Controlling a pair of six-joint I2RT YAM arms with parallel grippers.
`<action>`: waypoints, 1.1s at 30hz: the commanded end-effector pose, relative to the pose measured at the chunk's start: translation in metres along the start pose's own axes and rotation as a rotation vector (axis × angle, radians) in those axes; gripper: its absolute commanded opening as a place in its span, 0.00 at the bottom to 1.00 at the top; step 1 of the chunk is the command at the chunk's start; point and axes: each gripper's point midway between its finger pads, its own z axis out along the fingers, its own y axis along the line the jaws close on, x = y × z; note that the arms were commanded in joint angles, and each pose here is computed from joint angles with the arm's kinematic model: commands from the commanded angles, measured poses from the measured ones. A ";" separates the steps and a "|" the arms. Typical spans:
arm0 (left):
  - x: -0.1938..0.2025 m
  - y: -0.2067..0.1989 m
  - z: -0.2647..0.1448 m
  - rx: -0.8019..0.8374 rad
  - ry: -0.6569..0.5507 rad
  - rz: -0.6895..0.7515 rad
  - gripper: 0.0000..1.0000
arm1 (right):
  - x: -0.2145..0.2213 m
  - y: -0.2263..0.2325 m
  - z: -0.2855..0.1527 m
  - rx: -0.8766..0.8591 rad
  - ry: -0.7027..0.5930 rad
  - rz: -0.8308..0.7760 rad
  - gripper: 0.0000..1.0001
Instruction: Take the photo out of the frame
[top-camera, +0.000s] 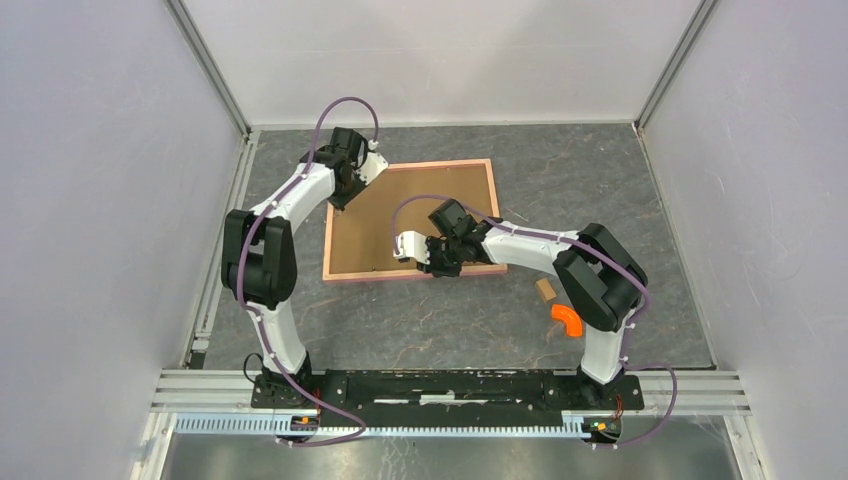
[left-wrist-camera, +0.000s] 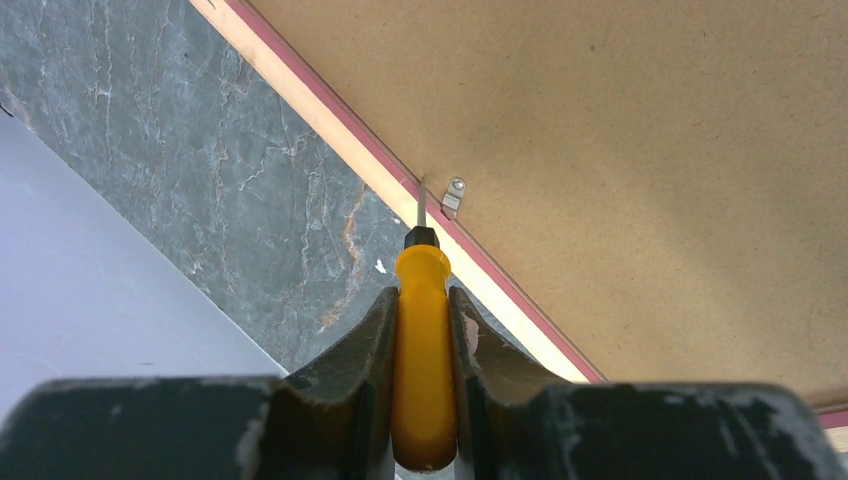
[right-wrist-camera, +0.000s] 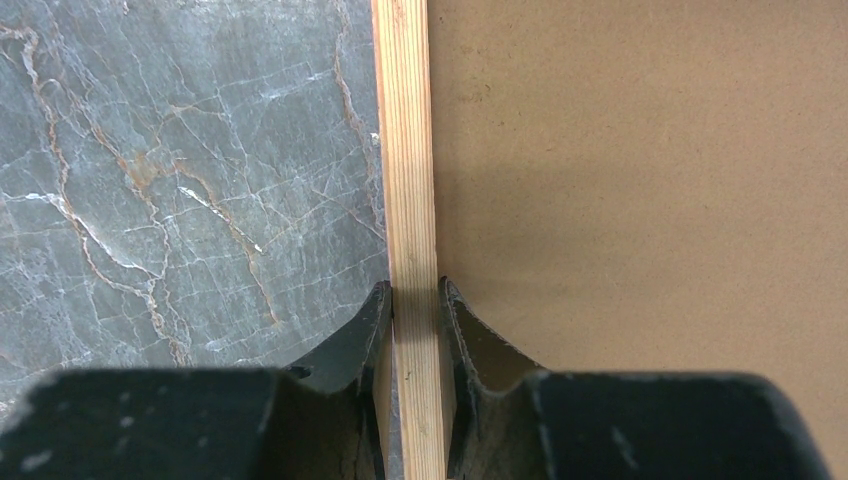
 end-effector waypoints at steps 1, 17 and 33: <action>0.011 -0.005 0.004 0.018 0.027 0.036 0.02 | 0.006 0.004 0.008 -0.029 0.024 0.016 0.02; 0.021 -0.036 -0.020 0.168 0.021 0.006 0.02 | 0.007 0.003 0.009 -0.030 0.030 0.022 0.00; 0.001 -0.059 -0.023 0.299 -0.062 -0.095 0.02 | 0.007 0.005 0.010 -0.036 0.028 0.022 0.00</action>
